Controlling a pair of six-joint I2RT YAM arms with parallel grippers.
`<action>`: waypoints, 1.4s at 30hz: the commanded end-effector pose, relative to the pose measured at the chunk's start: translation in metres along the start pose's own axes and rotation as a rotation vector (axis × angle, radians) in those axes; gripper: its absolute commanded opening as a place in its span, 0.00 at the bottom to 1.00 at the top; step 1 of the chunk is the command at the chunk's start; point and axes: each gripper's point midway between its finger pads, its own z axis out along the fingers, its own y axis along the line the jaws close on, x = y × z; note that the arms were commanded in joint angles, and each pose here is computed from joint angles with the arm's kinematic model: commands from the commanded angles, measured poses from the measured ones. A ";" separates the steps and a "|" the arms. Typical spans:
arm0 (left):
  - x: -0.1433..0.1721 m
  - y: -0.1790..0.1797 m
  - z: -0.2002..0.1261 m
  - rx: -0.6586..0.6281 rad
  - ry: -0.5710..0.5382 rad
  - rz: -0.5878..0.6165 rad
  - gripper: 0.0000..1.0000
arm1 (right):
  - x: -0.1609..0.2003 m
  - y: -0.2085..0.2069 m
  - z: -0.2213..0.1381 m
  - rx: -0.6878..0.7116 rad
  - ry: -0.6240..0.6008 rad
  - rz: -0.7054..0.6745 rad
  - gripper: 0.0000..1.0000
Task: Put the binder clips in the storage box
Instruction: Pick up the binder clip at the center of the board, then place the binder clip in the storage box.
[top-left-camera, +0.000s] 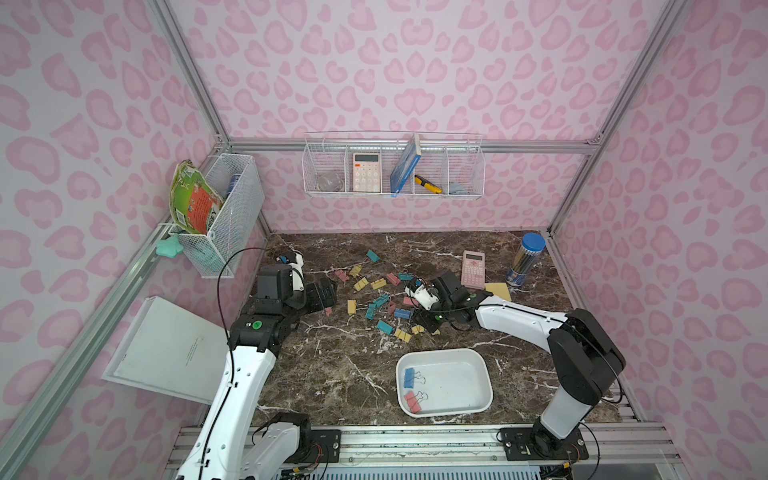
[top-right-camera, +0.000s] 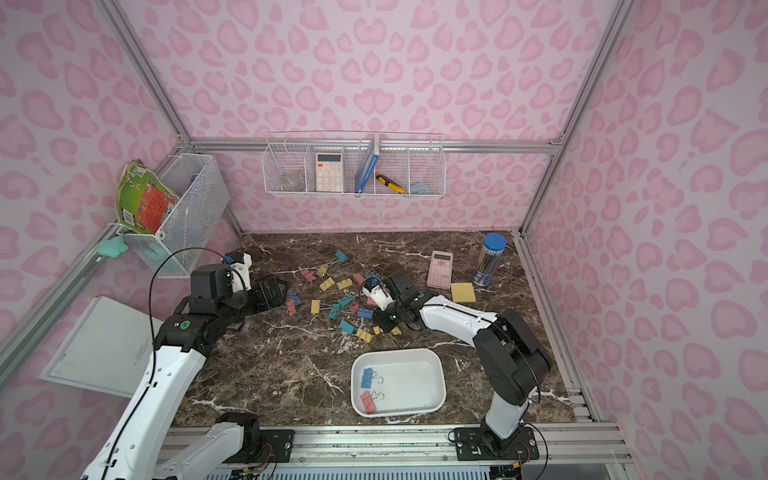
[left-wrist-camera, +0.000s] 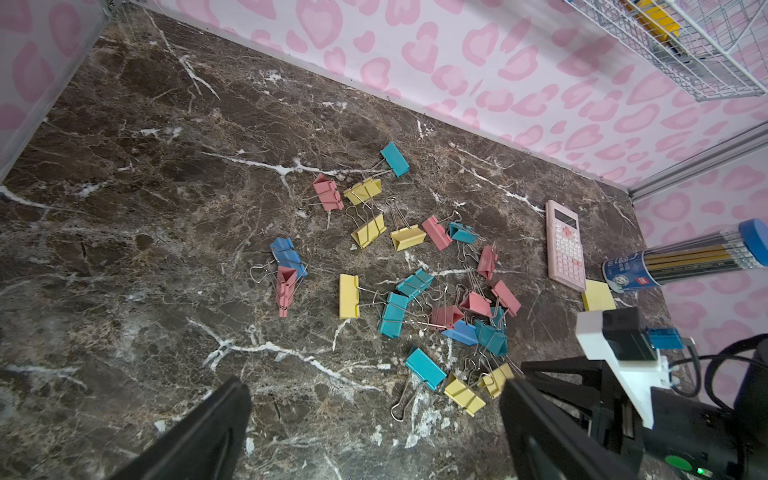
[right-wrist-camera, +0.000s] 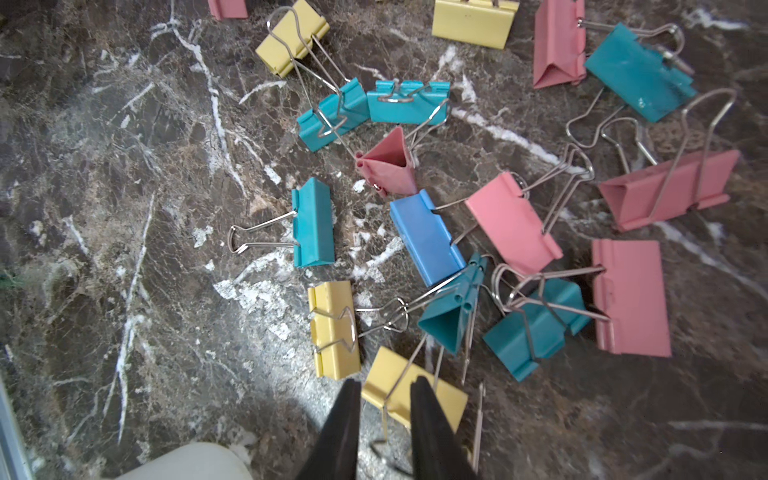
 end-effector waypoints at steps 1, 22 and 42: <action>-0.002 -0.002 -0.002 0.010 -0.004 0.009 0.99 | 0.007 0.000 -0.001 -0.009 0.020 0.005 0.48; -0.003 -0.001 -0.002 0.006 -0.007 0.010 0.99 | -0.017 0.005 -0.007 -0.054 -0.084 0.031 0.03; -0.003 -0.005 -0.002 0.027 -0.004 -0.001 0.99 | 0.016 0.080 -0.152 0.036 -0.505 0.613 0.00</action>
